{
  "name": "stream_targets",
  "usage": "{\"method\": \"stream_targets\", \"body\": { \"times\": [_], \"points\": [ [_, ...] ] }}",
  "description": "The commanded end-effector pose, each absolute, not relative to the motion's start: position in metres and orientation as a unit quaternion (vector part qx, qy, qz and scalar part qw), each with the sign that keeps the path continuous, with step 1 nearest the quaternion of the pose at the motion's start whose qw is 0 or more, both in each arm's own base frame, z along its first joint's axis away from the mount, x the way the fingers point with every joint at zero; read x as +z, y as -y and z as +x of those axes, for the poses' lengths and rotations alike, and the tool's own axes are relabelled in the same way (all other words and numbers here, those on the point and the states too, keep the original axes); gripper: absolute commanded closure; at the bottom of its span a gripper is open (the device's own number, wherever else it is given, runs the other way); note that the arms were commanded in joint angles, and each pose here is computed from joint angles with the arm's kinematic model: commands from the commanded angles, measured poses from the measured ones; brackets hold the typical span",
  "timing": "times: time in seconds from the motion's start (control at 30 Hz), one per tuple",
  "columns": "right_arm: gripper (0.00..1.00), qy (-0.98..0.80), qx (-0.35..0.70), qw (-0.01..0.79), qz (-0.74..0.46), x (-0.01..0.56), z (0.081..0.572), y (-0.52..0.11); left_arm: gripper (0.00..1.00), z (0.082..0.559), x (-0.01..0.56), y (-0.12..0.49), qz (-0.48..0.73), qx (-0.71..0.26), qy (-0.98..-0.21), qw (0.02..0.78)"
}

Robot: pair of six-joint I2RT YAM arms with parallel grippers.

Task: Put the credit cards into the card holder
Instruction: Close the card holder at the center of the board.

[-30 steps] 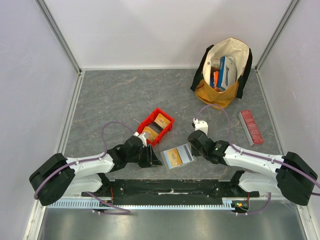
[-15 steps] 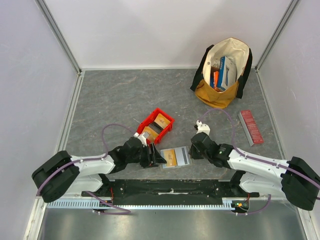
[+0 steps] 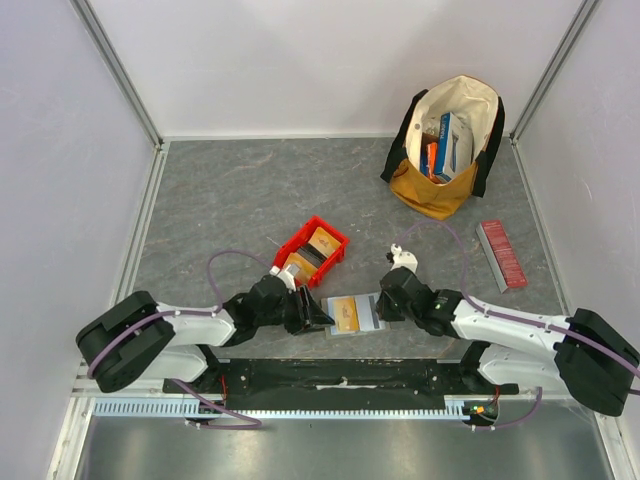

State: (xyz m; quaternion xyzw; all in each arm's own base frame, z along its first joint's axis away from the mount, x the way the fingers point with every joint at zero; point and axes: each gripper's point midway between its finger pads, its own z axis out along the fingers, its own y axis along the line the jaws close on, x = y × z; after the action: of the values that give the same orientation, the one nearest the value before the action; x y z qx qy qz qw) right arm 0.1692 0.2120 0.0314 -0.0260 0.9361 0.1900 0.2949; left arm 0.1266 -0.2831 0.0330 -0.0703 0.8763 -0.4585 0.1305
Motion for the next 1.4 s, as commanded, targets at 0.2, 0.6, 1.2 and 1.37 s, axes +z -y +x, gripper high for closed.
{"method": "stream_targets", "body": {
  "times": [0.2, 0.6, 1.2, 1.37],
  "points": [
    [1.0, -0.933, 0.218, 0.285, -0.017, 0.026, 0.163, -0.222, 0.52, 0.151, 0.091, 0.322, -0.019, -0.508, -0.841, 0.182],
    [1.0, -0.924, 0.236, 0.301, 0.01, 0.03, 0.164, -0.219, 0.55, 0.154, 0.1, 0.353, 0.029, -0.506, -0.844, 0.175],
    [1.0, -0.889, 0.21, 0.386, 0.125, 0.057, 0.176, -0.166, 0.71, 0.15, 0.049, 0.389, 0.085, -0.417, -0.896, 0.124],
    [1.0, -0.89, 0.23, 0.383, 0.091, 0.065, 0.176, -0.179, 0.71, 0.147, 0.039, 0.393, 0.096, -0.403, -0.903, 0.11]
  ]
}}
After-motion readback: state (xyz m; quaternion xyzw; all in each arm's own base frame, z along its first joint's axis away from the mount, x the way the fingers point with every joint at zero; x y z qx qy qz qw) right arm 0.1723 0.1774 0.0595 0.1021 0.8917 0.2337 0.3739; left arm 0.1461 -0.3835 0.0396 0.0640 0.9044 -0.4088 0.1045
